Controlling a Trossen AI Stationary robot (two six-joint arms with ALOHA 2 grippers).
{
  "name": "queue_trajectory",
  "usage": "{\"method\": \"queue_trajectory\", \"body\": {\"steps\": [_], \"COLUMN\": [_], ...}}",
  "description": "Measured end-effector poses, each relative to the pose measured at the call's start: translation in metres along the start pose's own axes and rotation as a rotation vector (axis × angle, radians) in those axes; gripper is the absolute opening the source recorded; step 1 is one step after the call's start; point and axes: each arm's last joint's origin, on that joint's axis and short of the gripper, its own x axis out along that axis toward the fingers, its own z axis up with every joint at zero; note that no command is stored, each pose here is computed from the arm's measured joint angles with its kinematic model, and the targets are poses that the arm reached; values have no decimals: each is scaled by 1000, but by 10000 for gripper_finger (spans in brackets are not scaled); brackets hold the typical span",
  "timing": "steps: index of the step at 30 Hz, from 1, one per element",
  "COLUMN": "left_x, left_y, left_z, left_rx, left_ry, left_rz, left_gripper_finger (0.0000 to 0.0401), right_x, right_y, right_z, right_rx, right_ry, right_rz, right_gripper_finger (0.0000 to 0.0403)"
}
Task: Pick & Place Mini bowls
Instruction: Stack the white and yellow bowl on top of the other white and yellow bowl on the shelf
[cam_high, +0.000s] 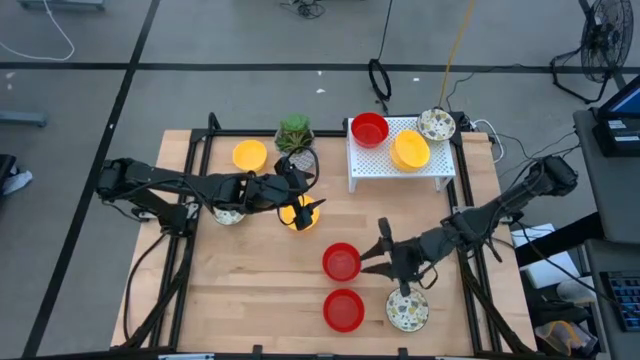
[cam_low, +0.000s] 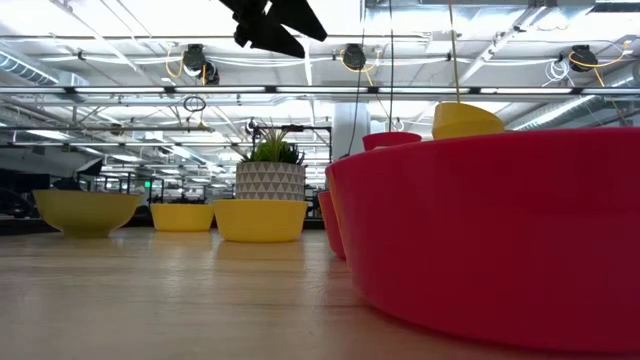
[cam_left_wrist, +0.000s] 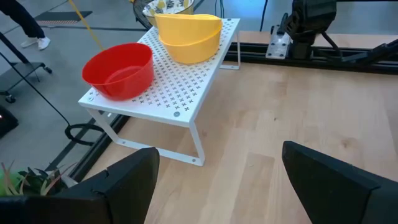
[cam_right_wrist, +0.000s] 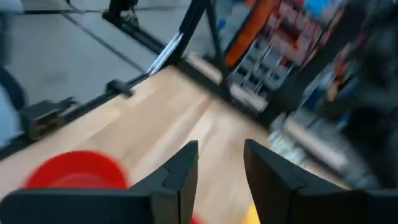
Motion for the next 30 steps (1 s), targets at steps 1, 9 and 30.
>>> {"method": "queue_trajectory", "body": {"steps": [1,9,30], "left_x": [0,0,0], "left_y": [0,0,-1], "left_z": [0,0,-4], "left_rx": [0,-21,-87], "left_ry": [0,0,43], "left_rz": [0,-2,-17], "left_gripper_finger": [340,340,340], "right_x": [0,1,-5], "right_y": [-2,-14,5], "right_z": [2,8,-3], "right_rx": [-39,-87,868], "right_ry": [-29,-92,841], "right_rz": [4,-91,-81], "right_gripper_finger": [120,115,122]}}
